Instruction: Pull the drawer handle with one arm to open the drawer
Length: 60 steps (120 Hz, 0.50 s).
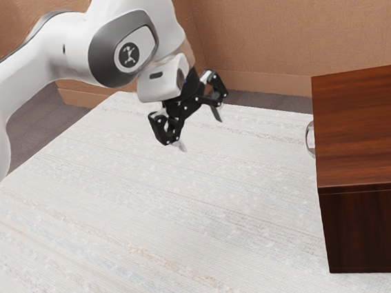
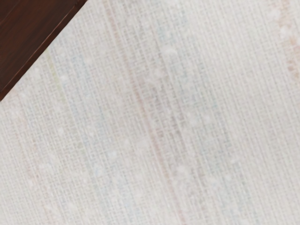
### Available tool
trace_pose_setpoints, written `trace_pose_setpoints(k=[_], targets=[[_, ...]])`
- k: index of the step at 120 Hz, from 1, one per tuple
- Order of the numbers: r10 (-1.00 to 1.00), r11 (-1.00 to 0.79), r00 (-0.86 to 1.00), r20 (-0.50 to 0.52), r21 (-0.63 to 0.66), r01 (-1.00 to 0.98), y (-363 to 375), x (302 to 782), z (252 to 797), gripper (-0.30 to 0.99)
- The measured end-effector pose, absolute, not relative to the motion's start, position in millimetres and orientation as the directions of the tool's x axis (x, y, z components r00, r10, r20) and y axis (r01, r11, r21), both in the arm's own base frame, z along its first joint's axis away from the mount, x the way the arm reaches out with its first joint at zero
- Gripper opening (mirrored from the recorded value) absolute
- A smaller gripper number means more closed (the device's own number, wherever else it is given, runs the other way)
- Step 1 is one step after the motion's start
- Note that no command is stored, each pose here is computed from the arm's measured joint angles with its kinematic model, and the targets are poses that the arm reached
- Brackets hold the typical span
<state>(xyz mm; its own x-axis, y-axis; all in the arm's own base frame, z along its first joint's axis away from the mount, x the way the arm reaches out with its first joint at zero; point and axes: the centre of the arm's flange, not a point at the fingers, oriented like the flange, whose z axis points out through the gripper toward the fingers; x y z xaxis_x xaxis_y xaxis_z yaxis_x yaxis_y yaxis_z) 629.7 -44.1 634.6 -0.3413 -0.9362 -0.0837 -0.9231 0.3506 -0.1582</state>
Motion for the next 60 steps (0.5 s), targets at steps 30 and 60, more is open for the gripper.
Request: trace_pose_setpoints(k=[30, 60], targets=[[-0.826, 0.563, -0.556, -0.095, -0.185, -0.805, -90, 647, 611, 0.69], [-0.722, 0.687, -0.682, -0.115, -0.235, -0.687, -119, 655, 604, 0.69]])
